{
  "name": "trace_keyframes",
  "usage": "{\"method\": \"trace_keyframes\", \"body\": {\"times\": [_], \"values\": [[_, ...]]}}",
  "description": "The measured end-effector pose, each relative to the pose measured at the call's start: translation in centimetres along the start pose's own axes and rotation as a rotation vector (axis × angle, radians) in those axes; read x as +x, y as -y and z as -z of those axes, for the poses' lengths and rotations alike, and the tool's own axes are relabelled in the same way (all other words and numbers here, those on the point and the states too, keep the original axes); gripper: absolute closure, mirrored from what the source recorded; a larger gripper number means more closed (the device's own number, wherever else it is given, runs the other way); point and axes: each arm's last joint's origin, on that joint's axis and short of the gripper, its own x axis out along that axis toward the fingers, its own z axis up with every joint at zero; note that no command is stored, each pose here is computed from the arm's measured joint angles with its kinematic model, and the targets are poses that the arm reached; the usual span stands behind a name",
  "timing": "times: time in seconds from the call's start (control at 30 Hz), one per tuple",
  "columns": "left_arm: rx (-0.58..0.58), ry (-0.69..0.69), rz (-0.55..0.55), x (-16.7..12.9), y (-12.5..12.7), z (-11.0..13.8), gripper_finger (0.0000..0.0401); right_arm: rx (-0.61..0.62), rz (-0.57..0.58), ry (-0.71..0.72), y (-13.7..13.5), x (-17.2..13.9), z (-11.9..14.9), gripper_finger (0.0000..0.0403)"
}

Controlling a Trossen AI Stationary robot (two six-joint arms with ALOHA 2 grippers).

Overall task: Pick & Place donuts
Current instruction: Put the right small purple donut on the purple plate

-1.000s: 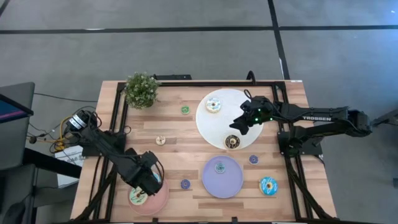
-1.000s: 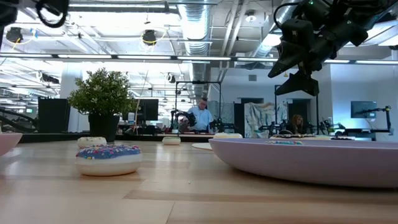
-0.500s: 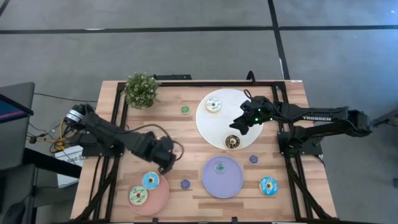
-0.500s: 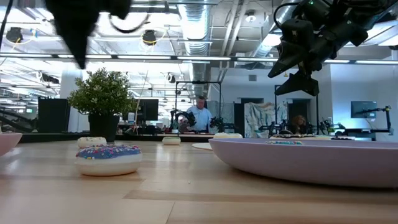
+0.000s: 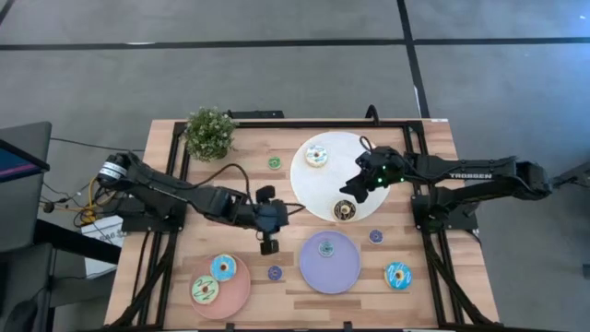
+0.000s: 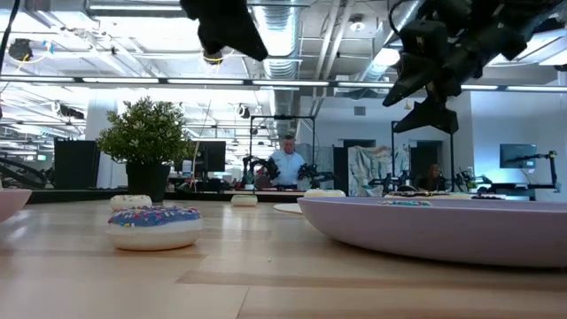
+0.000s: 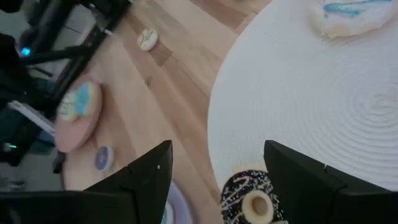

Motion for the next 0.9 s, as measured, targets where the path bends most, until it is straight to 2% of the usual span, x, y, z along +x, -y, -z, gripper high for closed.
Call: {"method": "trace_keyframes", "body": {"times": [0.07,0.2,0.3,0.47,0.63,0.77,0.9], "values": [[-0.012,0.029,0.037,0.6,-0.1,1.2,0.0401,-0.029,0.067,-0.011,-1.1,-0.5,0.1,0.0169],[-0.076,0.175,0.124,0.8,-0.3,3.0,0.0401,-0.062,0.174,-0.080,-3.3,-1.9,0.6,0.0180],[-0.117,0.220,0.151,0.4,-0.7,4.9,0.0401,-0.015,0.219,-0.153,-4.4,-3.0,1.3,0.0184],[-0.197,0.251,0.142,-1.7,-1.5,7.4,0.0401,0.120,0.332,-0.281,-4.8,-3.8,3.4,0.0186],[-0.217,0.291,0.167,-3.8,-2.0,8.4,0.0401,0.211,0.393,-0.300,-5.7,-4.4,5.4,0.0164],[-0.198,0.292,0.123,-4.9,-2.3,8.7,0.0401,0.248,0.487,-0.356,-5.9,-4.4,7.0,0.0139],[-0.177,0.266,0.100,-5.2,-2.5,9.0,0.0401,0.258,0.581,-0.391,-6.1,-3.1,8.3,0.0121]]}}
